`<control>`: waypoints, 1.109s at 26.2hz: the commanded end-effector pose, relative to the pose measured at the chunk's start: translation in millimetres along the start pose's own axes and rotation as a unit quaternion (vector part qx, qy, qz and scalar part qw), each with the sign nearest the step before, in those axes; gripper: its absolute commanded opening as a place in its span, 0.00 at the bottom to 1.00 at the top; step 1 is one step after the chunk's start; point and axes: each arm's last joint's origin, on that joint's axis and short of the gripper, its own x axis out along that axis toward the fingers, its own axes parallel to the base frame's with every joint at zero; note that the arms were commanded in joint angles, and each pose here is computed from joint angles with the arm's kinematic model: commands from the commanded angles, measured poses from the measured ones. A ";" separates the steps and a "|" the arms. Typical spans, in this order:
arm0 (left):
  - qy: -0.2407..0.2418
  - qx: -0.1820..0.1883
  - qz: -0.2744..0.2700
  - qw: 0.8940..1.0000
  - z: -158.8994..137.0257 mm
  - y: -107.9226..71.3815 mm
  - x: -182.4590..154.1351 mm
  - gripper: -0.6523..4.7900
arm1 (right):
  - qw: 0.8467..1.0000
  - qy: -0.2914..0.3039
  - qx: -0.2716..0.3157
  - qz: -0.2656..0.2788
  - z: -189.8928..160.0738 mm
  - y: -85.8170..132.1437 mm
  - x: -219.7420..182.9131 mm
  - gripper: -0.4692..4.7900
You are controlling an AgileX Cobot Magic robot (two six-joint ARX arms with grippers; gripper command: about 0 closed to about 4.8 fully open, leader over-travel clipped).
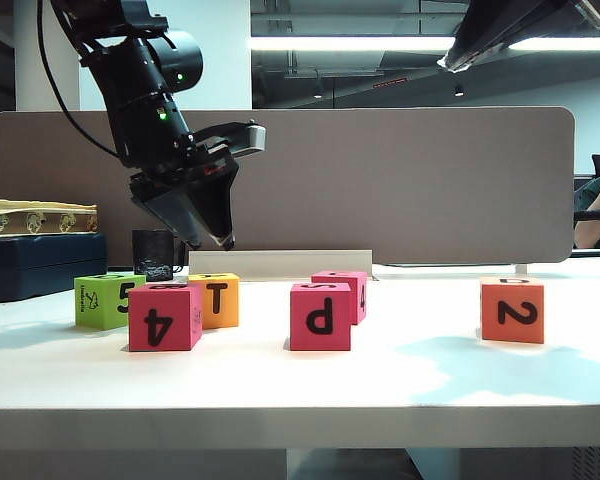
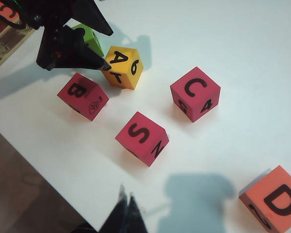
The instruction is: Select the appropriate blocks from the scattered letter blocks on the table and arrange them in a row to spell out "ABCD".
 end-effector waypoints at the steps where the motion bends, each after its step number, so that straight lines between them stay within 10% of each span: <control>1: 0.021 0.044 0.018 0.999 0.8 -3.1 7.5 0.81 | 1.000 -0.004 -0.003 0.001 1.6 0.7 -1.6 0.09; 18: 0.041 0.055 0.029 0.997 -2.9 3.4 41.3 0.73 | 1.000 0.002 -0.001 0.001 0.3 0.6 -1.5 0.09; 21: 0.036 0.030 0.032 0.998 -2.1 3.7 41.3 0.57 | 1.000 0.002 -0.001 0.001 0.4 0.6 -1.5 0.09; 29: 0.025 -0.047 0.039 0.998 -0.2 4.6 40.7 0.56 | 1.000 -0.001 -0.002 0.001 0.9 0.6 -1.5 0.09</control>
